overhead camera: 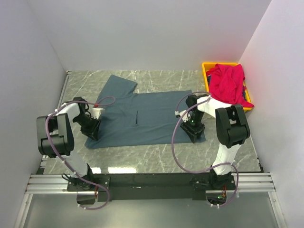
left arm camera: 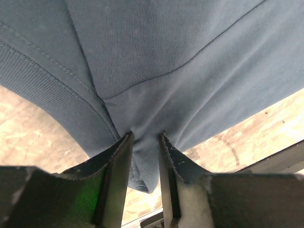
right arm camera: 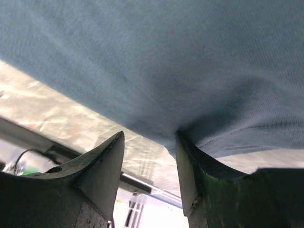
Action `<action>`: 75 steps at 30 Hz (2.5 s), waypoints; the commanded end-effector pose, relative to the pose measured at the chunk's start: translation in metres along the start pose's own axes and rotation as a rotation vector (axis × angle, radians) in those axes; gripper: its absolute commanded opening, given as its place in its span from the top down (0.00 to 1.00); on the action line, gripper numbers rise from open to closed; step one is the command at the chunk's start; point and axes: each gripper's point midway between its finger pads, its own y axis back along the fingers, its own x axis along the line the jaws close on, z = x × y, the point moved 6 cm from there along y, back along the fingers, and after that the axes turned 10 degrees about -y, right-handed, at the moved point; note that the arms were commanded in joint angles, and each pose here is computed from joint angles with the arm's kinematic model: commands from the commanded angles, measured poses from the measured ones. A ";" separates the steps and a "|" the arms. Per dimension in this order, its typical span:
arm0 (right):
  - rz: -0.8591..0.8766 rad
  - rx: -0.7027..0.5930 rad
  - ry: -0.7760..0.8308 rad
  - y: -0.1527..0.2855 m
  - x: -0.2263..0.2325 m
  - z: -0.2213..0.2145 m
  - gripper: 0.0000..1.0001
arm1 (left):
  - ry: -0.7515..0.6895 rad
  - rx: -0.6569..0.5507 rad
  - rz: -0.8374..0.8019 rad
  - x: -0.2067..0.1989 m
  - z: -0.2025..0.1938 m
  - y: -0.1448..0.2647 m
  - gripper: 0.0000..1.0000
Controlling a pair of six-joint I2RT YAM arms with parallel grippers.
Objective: Fold and stack the t-shirts
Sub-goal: Fold the tshirt
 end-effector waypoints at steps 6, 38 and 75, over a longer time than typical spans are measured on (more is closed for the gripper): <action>0.274 -0.172 -0.031 0.049 0.015 0.014 0.38 | -0.109 -0.162 -0.001 0.011 0.034 0.047 0.54; -0.167 -0.786 -0.476 0.105 -0.153 0.234 0.30 | 0.028 -0.716 0.286 0.143 0.316 0.040 0.37; -0.105 -0.760 -0.479 0.086 -0.154 0.243 0.27 | -0.171 -0.734 0.301 0.157 0.353 -0.029 0.72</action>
